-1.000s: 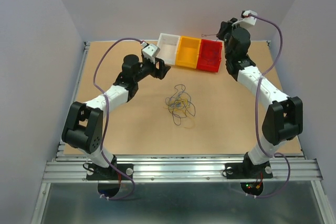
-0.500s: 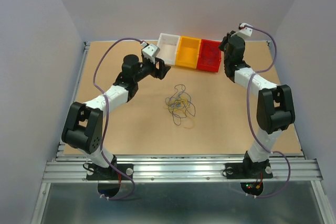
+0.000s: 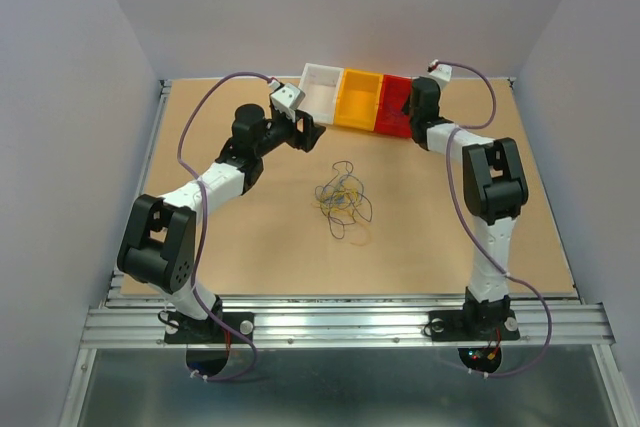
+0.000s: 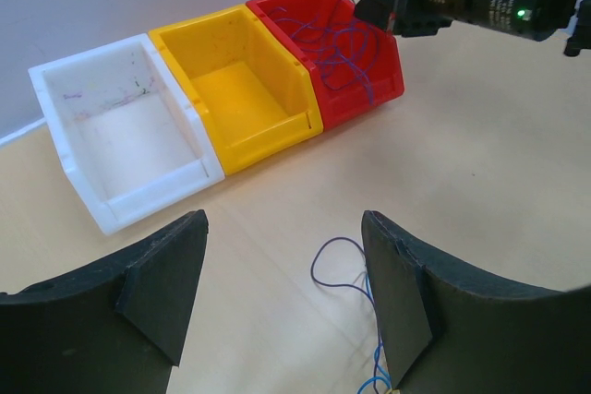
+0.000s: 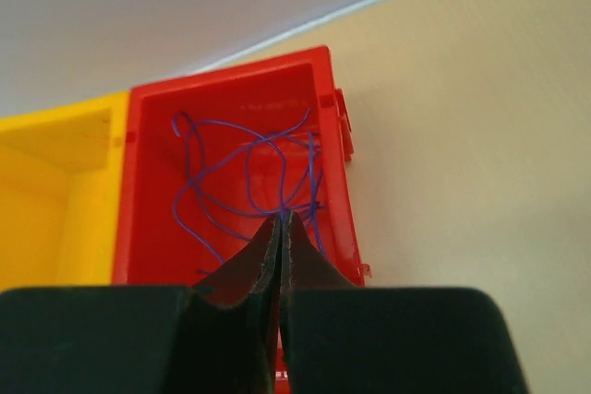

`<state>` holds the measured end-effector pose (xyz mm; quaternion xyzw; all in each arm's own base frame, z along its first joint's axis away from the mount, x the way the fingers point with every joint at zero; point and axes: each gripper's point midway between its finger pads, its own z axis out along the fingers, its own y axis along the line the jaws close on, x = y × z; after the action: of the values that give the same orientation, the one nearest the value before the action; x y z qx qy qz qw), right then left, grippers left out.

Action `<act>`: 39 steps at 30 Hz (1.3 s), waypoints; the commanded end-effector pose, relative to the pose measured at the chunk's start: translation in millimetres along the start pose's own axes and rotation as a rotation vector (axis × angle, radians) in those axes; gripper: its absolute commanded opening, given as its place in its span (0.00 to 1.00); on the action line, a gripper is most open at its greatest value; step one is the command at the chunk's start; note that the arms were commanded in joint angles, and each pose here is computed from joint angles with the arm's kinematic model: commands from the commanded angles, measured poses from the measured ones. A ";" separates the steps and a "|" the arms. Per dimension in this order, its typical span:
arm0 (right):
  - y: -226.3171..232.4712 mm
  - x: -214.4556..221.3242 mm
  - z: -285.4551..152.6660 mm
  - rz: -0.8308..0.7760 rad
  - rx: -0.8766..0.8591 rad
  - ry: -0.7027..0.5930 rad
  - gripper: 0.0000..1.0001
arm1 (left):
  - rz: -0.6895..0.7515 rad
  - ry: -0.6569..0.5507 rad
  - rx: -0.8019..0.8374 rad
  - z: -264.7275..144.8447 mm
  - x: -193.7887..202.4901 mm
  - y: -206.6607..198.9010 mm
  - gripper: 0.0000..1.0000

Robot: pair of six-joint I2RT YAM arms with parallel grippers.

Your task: Untangle the cables

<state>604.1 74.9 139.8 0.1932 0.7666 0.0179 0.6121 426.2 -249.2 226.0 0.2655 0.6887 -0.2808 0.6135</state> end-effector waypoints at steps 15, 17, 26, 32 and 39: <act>13.6 59.2 63.2 -0.151 0.080 0.225 0.01 | 0.041 -0.090 0.027 -9.5 -33.4 -10.3 0.79; 12.0 68.7 66.6 -0.155 0.090 0.251 0.01 | 0.042 -0.092 0.027 -9.8 -34.0 -10.4 0.79; 11.9 78.2 64.7 -0.115 0.092 0.273 0.04 | 0.040 -0.089 0.029 -9.6 -32.6 -10.6 0.79; 28.0 25.1 50.3 -0.088 0.061 0.200 0.24 | 0.042 -0.090 0.027 -9.8 -33.7 -10.4 0.79; 34.3 -17.8 28.4 -0.064 0.043 0.148 0.36 | 0.045 -0.089 0.022 -9.8 -32.7 -8.9 0.79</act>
<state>648.5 91.2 90.5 0.1713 0.8446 -0.0254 0.5067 423.1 -249.6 225.8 0.2686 0.6876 -0.2839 0.6119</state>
